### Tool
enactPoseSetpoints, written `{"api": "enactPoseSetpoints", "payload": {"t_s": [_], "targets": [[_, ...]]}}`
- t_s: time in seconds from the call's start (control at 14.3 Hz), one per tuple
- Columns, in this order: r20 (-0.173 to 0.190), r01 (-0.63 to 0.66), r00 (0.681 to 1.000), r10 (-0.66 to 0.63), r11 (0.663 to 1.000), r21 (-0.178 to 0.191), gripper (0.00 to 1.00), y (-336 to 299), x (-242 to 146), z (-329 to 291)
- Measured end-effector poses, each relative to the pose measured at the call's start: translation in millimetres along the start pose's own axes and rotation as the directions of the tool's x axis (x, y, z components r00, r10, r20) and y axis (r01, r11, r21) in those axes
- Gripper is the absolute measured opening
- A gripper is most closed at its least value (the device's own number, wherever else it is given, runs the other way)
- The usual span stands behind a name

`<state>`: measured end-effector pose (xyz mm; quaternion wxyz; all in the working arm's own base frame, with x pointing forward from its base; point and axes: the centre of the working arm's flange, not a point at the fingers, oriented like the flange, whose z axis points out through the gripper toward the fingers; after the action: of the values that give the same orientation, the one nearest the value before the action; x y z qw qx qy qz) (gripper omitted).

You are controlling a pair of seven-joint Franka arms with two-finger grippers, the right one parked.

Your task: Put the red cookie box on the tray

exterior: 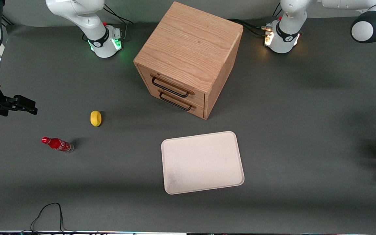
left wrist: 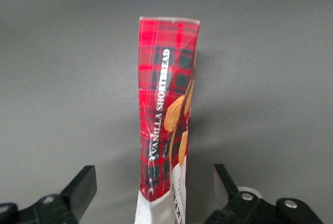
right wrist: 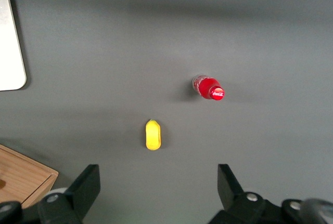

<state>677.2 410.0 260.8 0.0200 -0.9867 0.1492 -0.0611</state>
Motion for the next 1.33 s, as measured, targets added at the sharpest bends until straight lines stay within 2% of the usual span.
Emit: {"api": "enactPoseSetpoints", "payload": {"t_s": [0.21,0.28,0.42,0.49,0.56,0.77,0.84,1.19,1.33], "targets": [[0.005,0.005,1.0,-0.005,1.0,-0.009,0.96,-0.8,-3.5,7.7],[0.005,0.006,1.0,-0.006,1.0,-0.011,0.89,-0.4,-3.5,8.8],[-0.001,0.012,1.0,-0.012,1.0,-0.019,0.67,0.1,-3.4,10.1],[-0.003,0.014,1.0,-0.014,1.0,-0.022,0.59,0.2,-3.7,11.1],[-0.003,0.015,1.0,-0.015,1.0,-0.024,0.44,0.3,-3.8,12.2],[-0.002,0.016,1.0,-0.016,0.999,-0.028,0.13,1.0,-3.9,14.2],[-0.002,0.016,1.0,-0.016,0.999,-0.029,0.05,1.2,-3.8,14.5],[-0.003,0.016,1.0,-0.016,0.999,-0.03,0.04,1.3,-3.5,14.3],[0.006,0.015,1.0,-0.015,0.999,-0.041,0.04,2.1,-3.9,13.5]]}}
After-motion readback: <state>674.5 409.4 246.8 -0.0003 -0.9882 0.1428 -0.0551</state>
